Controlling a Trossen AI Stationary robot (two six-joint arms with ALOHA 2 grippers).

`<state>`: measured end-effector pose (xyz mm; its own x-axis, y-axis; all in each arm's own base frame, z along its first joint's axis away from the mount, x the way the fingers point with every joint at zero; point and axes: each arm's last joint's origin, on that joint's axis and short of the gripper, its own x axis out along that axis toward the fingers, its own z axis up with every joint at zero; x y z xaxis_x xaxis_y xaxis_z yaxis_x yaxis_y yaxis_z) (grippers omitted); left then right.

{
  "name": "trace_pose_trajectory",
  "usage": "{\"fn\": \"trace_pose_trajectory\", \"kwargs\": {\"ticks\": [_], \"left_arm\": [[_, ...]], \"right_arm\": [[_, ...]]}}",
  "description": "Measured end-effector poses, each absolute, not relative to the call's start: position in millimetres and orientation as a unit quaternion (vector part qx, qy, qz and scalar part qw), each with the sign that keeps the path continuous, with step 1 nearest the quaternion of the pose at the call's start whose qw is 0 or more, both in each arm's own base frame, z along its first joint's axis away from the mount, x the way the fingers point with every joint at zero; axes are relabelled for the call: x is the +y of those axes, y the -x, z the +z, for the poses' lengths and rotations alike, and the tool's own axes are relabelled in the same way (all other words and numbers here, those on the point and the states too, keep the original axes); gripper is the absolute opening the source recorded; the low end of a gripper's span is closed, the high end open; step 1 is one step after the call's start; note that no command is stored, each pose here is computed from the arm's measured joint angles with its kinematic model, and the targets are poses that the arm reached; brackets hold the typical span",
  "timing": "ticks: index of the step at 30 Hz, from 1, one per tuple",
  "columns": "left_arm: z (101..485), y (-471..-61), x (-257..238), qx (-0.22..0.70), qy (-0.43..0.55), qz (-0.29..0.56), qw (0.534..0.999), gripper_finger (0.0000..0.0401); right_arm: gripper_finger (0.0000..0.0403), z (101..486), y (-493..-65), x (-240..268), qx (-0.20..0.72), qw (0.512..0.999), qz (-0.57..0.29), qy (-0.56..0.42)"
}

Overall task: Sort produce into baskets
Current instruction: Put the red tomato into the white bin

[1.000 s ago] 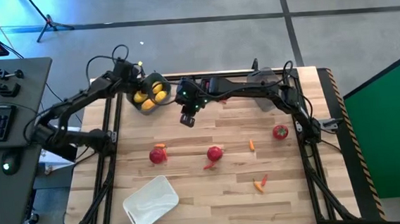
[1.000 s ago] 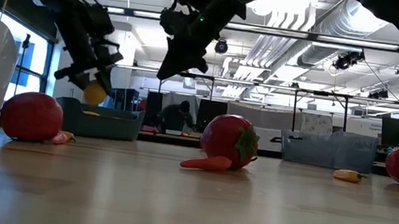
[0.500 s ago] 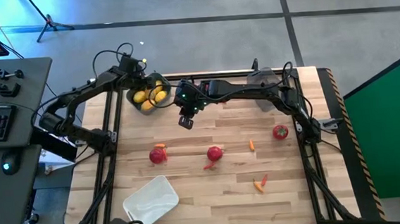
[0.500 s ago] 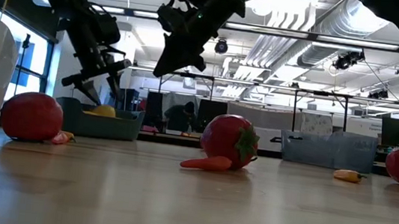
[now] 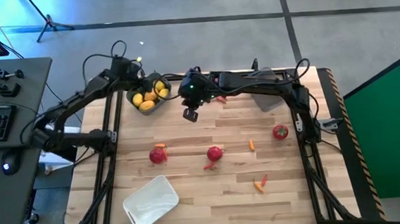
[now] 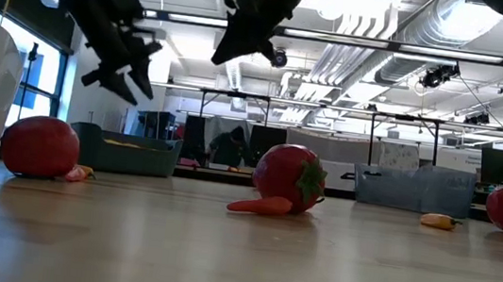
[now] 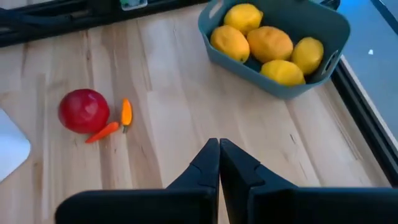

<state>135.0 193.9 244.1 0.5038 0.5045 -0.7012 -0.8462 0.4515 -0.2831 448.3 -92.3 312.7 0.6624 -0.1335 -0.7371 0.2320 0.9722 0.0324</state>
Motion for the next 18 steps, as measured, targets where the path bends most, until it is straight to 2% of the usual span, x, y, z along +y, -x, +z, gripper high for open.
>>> {"fn": "trace_pose_trajectory", "kwargs": {"ticks": [5, 9, 14, 18], "left_arm": [[258.8, -134.1, 163.9, 0.203, 0.281, 0.391, 0.852, 0.0129], [268.9, -131.9, 141.1, 0.157, 0.251, 0.366, 0.882, 0.0082], [278.4, -126.5, 116.8, 0.112, 0.217, 0.334, 0.911, 0.0036], [279.4, -121.2, 102.5, 0.096, 0.2, 0.321, 0.921, 0.0007]], "right_arm": [[0.0, 290.9, -450.9, -91.6, 0.388, 0.914, -0.087, -0.081], [0.0, 258.0, -447.7, -83.1, 0.382, 0.913, -0.084, -0.116], [0.0, 242.9, -424.6, -65.8, 0.367, 0.911, -0.108, -0.158], [0.0, 246.8, -391.7, -49.2, 0.369, 0.903, -0.13, -0.176]]}}
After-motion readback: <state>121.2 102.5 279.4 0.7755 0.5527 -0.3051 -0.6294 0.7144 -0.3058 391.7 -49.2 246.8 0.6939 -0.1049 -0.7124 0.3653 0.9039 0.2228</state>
